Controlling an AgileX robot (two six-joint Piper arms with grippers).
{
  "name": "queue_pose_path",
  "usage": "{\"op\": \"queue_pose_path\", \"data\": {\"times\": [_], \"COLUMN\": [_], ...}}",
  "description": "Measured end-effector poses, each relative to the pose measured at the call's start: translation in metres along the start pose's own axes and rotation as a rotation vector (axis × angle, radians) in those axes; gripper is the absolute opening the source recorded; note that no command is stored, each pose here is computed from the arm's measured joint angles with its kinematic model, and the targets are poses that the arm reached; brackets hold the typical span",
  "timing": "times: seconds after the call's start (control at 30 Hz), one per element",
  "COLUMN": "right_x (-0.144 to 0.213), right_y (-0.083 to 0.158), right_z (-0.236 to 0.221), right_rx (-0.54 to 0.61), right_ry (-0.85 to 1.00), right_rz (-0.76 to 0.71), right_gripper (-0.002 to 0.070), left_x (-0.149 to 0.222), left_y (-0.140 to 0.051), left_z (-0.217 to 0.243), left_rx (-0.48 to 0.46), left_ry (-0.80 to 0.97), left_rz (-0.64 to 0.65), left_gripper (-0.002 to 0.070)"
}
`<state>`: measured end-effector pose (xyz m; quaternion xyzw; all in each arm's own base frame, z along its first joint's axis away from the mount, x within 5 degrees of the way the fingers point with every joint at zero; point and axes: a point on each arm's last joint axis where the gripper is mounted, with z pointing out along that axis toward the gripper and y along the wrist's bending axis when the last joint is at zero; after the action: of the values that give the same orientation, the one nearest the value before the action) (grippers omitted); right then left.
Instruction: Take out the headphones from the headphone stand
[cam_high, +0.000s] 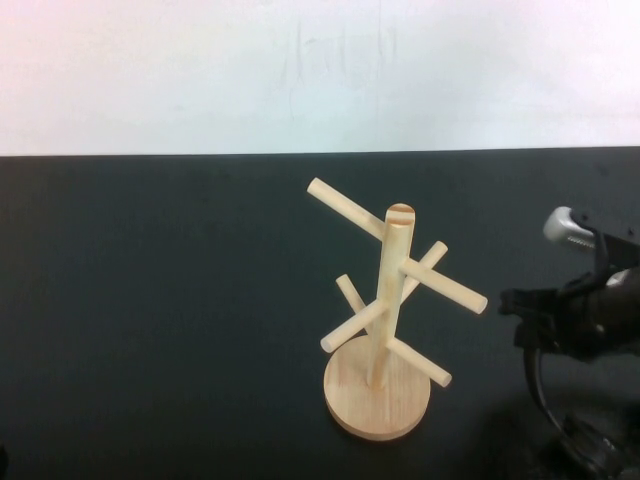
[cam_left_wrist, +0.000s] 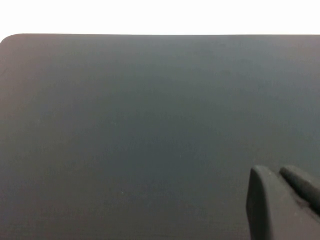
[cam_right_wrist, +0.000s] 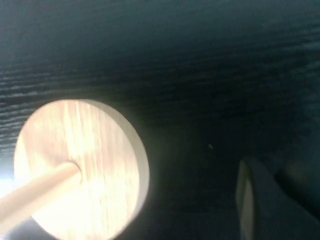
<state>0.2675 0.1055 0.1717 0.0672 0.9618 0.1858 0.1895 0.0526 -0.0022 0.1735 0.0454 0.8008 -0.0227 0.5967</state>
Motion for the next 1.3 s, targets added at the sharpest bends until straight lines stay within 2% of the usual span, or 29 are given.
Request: {"op": "queue_pose_path", "data": {"times": [0.13,0.3,0.33,0.4,0.5,0.67,0.73,0.8,0.9,1.1,1.3], "right_x": [-0.009,-0.018,-0.02,-0.022,-0.024,-0.015,-0.007,0.004,0.02,0.044,0.052], "right_y": [0.002,0.004,0.005,0.006,0.01,0.014,0.011,0.004,-0.005,-0.015,-0.018], "right_z": [0.012,0.01,0.007,-0.002,-0.028,-0.095,-0.124,-0.154,-0.19,-0.225,-0.236], "right_rx": [-0.004,0.007,0.014,0.028,0.041,0.09,0.149,0.22,0.285,0.306,0.302], "right_ry": [-0.011,-0.042,-0.053,-0.072,-0.119,-0.212,-0.242,-0.274,-0.34,-0.407,-0.438], "right_rz": [-0.004,-0.088,-0.131,-0.213,-0.328,-0.536,-0.614,-0.637,-0.584,-0.509,-0.497], "right_gripper": [0.0089,0.031,0.0336,0.0344,0.0282,0.0065,0.0027,0.0008,-0.0002,-0.0006,-0.0006], "left_x": [0.0,0.0,0.0,0.0,0.0,0.0,0.0,0.0,0.0,0.0,0.0], "left_y": [0.0,0.0,0.0,0.0,0.0,0.0,0.0,0.0,0.0,0.0,0.0], "left_z": [0.0,0.0,0.0,0.0,0.0,0.0,0.0,0.0,0.0,0.0,0.0], "left_rx": [0.0,0.0,0.0,0.0,0.0,0.001,0.001,0.001,0.001,0.001,0.001], "left_ry": [0.0,0.0,0.0,0.0,0.0,0.0,0.0,0.0,0.0,0.0,0.0], "left_rz": [0.0,0.0,0.0,0.0,0.0,-0.002,-0.002,-0.002,-0.002,-0.004,-0.004], "left_gripper": [0.0002,0.0002,0.0002,0.0002,0.0002,0.0002,0.0002,0.0002,0.0002,0.0002,0.0002]}}
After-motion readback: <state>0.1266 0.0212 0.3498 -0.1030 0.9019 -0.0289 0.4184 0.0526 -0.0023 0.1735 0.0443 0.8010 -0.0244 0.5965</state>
